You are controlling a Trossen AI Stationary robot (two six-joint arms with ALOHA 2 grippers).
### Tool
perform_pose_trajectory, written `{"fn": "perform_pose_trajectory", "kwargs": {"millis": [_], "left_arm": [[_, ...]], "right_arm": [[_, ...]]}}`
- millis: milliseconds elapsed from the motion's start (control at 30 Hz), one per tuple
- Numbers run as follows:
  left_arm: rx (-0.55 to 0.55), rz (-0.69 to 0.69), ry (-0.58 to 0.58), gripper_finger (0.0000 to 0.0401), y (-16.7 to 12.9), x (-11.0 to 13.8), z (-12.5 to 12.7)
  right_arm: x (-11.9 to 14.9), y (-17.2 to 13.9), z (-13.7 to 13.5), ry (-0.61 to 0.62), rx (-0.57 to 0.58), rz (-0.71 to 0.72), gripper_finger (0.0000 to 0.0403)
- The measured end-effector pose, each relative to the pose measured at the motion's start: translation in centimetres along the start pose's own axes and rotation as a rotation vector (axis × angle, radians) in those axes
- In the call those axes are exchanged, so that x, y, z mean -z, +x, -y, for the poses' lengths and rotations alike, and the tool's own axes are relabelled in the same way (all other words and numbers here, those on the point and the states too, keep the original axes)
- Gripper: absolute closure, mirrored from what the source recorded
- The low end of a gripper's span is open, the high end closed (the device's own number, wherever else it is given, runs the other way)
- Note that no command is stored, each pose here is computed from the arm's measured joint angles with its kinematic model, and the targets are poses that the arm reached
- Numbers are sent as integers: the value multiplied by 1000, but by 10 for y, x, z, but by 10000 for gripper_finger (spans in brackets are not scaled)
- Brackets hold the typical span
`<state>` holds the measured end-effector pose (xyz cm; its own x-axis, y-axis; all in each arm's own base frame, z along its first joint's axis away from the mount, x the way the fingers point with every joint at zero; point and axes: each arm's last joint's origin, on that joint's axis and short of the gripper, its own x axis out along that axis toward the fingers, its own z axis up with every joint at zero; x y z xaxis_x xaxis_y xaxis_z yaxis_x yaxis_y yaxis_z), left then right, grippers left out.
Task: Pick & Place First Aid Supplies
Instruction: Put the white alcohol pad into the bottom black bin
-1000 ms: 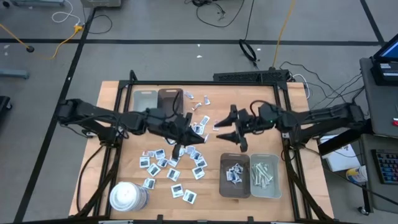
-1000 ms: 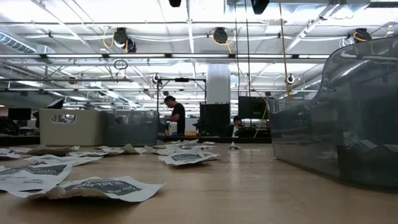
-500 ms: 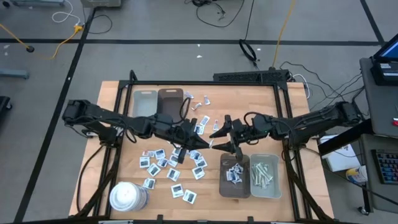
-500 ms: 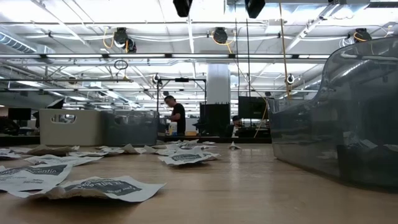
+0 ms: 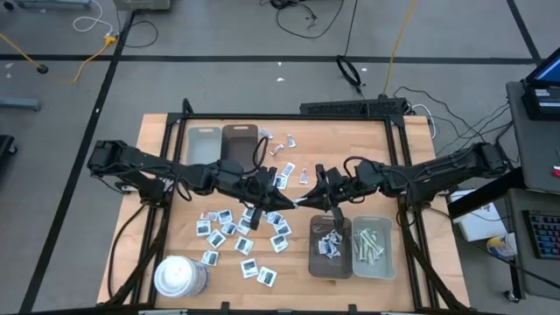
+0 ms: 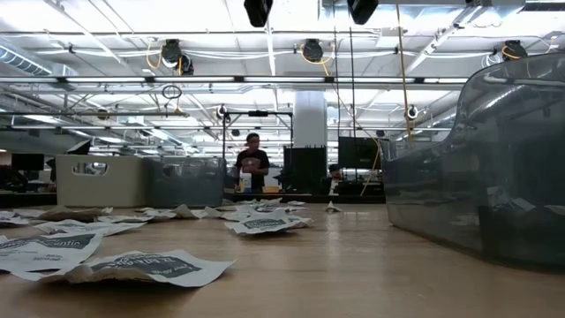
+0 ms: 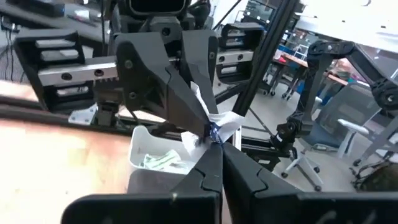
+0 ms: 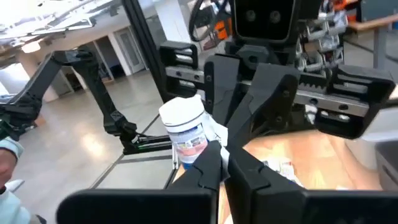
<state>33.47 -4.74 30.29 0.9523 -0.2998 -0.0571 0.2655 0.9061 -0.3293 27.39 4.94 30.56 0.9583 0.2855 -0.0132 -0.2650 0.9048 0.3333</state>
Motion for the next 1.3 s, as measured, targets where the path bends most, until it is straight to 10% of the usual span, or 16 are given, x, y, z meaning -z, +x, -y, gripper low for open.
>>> {"fn": "perform_pose_trajectory", "kwargs": {"millis": [700,1300], "left_arm": [[-155,-354,-302,209,-8,34,-14],[-345,-469,-301,225,-18,45,-30]], "right_arm": [[70,-24,-4,373,250,-709,402],[107,-21,-9,422,456,-889,387]]}}
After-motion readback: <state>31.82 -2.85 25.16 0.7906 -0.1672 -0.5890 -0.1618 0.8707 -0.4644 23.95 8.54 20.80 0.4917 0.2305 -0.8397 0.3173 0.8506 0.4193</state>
